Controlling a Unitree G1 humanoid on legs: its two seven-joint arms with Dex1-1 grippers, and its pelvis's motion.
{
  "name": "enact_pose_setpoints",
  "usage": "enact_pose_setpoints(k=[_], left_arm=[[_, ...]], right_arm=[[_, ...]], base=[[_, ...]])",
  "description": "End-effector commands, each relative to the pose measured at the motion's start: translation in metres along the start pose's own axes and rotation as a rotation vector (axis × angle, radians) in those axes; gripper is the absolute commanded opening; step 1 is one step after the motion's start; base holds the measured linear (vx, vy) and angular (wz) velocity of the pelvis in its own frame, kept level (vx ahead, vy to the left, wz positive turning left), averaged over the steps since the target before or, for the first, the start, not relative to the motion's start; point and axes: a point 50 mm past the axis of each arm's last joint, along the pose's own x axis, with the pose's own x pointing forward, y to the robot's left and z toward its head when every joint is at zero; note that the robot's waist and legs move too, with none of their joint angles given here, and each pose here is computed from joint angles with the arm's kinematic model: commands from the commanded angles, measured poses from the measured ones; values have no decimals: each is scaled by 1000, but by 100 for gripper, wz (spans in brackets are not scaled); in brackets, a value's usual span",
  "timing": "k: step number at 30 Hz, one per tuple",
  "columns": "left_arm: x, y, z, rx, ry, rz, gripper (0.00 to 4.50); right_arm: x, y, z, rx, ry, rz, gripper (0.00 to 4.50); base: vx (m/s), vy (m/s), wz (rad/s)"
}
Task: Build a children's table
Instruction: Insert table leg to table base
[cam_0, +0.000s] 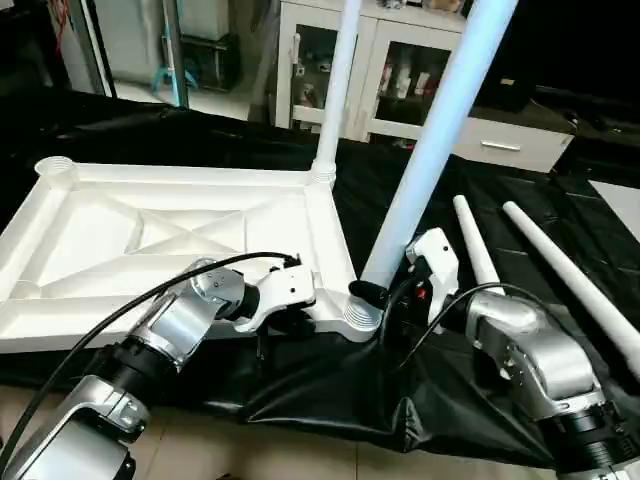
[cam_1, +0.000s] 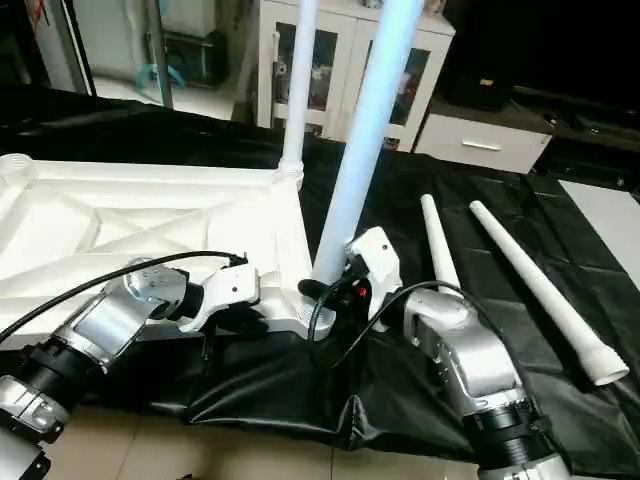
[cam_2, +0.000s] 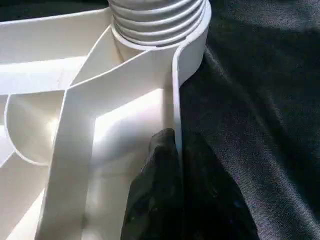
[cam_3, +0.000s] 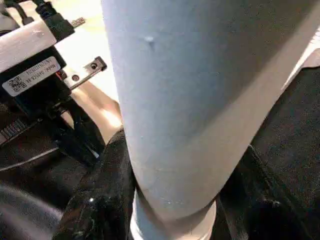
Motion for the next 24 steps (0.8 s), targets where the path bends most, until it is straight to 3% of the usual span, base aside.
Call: enact_pose_setpoints(k=[1,14,17,20,24], left_arm=[[-4,5,6,14,-42,43,0],[-7,14,9,-32,-59,114,0],[-5,27,20,-148,-109,256,0],[-3,34,25,-190,-115,334,0],[7,47,49,-352,-192,490,0]], right_arm=[[-14,-7,-71,156,290,-119,186],[-7,-20,-58,143,234,-248,186],[1,-28,-57,182,220,-408,186],[5,-30,-59,181,234,-488,186],[19,-30,-68,201,272,-669,186]], base=[[0,0,0],[0,0,0],[-80,5,8],[45,-129,12],[24,-2,-8]])
